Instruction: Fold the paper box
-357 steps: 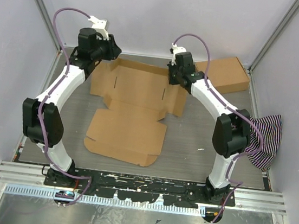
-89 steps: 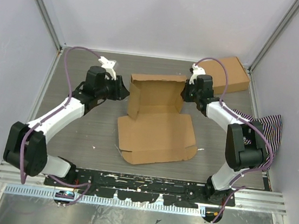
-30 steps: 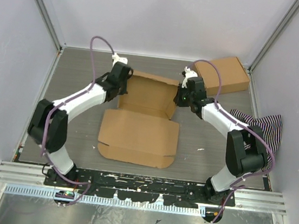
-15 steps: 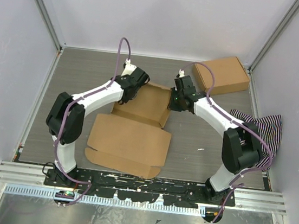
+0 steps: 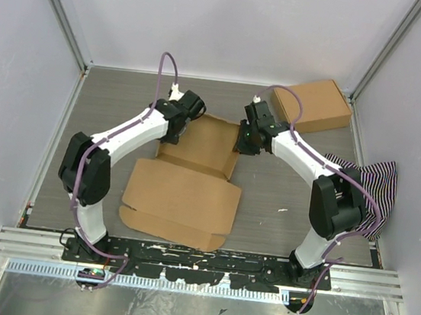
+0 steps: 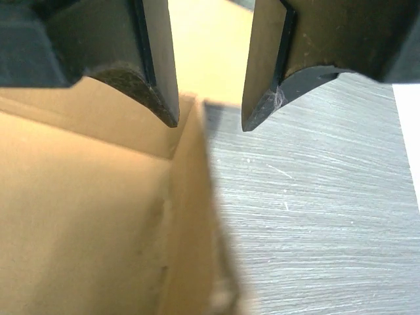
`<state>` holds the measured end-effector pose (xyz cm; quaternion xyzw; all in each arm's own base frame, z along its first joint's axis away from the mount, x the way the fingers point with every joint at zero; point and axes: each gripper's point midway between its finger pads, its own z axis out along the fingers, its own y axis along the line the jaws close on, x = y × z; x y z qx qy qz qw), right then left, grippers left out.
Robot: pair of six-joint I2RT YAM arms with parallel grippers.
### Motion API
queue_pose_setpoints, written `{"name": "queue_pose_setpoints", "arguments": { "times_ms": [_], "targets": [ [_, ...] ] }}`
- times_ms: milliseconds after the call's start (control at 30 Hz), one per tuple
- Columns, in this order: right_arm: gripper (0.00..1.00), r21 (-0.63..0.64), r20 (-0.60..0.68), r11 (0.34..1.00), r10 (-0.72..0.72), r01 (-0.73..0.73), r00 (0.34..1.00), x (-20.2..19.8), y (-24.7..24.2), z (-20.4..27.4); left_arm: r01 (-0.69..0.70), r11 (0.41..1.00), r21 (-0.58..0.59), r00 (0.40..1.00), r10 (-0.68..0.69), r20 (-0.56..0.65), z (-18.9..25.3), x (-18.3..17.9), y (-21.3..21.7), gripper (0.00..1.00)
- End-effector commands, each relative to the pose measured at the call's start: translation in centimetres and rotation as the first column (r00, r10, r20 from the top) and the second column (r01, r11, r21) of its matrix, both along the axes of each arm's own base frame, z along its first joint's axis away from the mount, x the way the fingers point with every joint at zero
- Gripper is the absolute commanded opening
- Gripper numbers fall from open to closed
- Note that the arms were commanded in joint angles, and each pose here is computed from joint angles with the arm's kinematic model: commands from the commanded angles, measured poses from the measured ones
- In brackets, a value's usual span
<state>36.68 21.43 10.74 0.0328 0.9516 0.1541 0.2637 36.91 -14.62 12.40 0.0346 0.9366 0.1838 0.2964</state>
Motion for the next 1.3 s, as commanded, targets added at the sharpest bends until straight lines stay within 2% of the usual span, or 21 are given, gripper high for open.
{"name": "queue_pose_setpoints", "arguments": {
  "times_ms": [0,67,100,167,300,400,500,567,667,767,967,1267],
  "targets": [
    [0.4,0.087,0.027,0.996,0.018,-0.021,0.999,-0.3,1.4,2.9,-0.019,0.997,-0.074,0.999,0.021,0.033,4.1,-0.7,0.5,0.5],
    [0.6,0.083,0.02,0.995,0.045,-0.047,0.999,-0.8,1.4,3.2,-0.026,0.996,-0.08,0.999,0.03,0.042,5.1,-1.0,0.9,0.5],
    [0.66,0.075,0.026,0.995,0.059,-0.061,0.998,-1.0,1.3,3.6,-0.027,0.996,-0.086,0.998,0.032,0.053,5.7,-1.1,1.0,0.5],
    [0.7,0.032,0.079,0.996,0.078,-0.081,0.994,-0.8,0.4,5.1,-0.025,0.995,-0.1,0.996,0.033,0.079,6.7,-1.4,1.4,0.5],
    [0.7,-0.102,0.269,0.986,0.156,-0.133,0.951,2.2,-1.4,9.5,-0.015,0.982,-0.188,0.989,0.043,0.145,9.0,-1.6,2.1,0.5],
    [0.69,-0.229,0.375,0.932,0.351,-0.281,0.858,5.8,-0.4,11.8,0.019,0.97,-0.243,0.985,0.024,0.173,9.7,-1.6,2.0,0.51],
    [0.66,-0.335,0.364,0.868,0.477,-0.366,0.8,9.4,0.9,11.3,0.037,0.962,-0.269,0.987,0.006,0.158,9.5,-1.6,1.8,0.51],
    [0.65,-0.378,0.324,0.861,0.467,-0.34,0.823,12.0,0.7,9.8,0.032,0.962,-0.271,0.99,0.006,0.139,9.3,-1.7,1.7,0.5],
    [0.65,-0.381,0.322,0.855,0.479,-0.352,0.817,14.5,1.8,8.2,0.034,0.958,-0.286,0.993,0.0,0.119,8.9,-1.9,1.4,0.49],
    [0.65,-0.371,0.35,0.837,0.527,-0.402,0.774,15.9,3.5,6.7,0.037,0.955,-0.294,0.993,-0.002,0.119,9.0,-2.0,1.3,0.48],
    [0.64,-0.36,0.397,0.765,0.644,-0.535,0.653,16.1,6.7,5.3,0.046,0.962,-0.27,0.992,-0.011,0.128,9.3,-2.2,1.9,0.48],
    [0.64,-0.302,0.346,0.75,0.662,-0.589,0.665,16.6,8.7,0.7,0.052,0.962,-0.267,0.993,-0.022,0.115,9.0,-2.0,1.6,0.47]
  ]
}}
